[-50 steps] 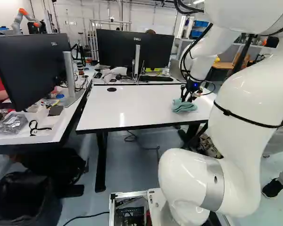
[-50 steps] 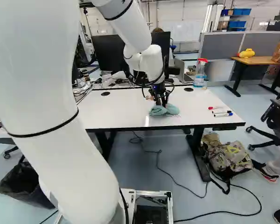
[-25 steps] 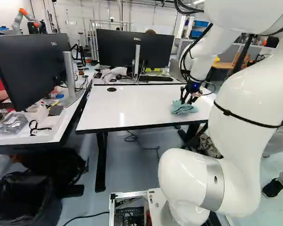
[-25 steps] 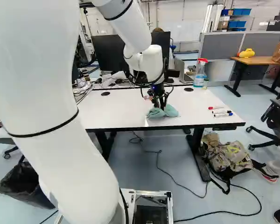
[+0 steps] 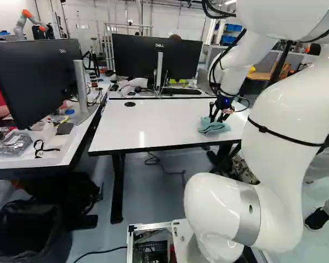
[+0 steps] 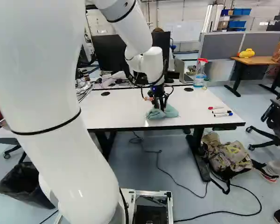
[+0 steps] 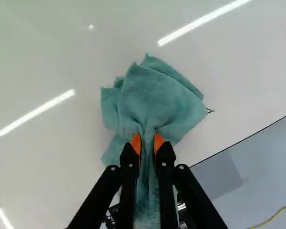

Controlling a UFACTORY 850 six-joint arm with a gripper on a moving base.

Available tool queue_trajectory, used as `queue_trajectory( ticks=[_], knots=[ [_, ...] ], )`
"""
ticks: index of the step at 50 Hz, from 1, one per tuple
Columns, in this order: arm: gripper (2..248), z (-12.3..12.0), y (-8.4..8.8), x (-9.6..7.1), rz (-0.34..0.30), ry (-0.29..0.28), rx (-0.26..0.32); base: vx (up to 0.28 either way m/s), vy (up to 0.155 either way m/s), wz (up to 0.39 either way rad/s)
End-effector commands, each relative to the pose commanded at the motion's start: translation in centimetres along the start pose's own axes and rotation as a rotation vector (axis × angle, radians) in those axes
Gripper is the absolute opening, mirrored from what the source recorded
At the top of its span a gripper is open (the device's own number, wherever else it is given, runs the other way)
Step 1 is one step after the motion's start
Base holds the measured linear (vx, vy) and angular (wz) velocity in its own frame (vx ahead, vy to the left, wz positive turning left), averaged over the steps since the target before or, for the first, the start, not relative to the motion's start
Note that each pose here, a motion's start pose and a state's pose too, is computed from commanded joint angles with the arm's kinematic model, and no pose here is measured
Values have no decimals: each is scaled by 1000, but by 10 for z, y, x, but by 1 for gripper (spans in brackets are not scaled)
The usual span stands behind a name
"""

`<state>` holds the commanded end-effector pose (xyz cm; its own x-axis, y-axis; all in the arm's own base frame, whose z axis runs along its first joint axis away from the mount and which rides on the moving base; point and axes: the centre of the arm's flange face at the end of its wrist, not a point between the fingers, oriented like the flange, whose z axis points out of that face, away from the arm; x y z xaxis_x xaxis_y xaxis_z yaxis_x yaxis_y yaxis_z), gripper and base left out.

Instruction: Clean the table with the green towel

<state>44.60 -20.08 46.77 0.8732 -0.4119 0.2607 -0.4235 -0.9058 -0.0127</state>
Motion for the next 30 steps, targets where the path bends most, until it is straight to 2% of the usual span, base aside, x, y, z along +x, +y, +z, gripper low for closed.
queue_trajectory(
  ticks=[9,30],
  knots=[
    [51,13,0,2,0,-24,0,0,0,0],
    [51,13,1,2,1,-24,-1,0,0,0]
  ],
)
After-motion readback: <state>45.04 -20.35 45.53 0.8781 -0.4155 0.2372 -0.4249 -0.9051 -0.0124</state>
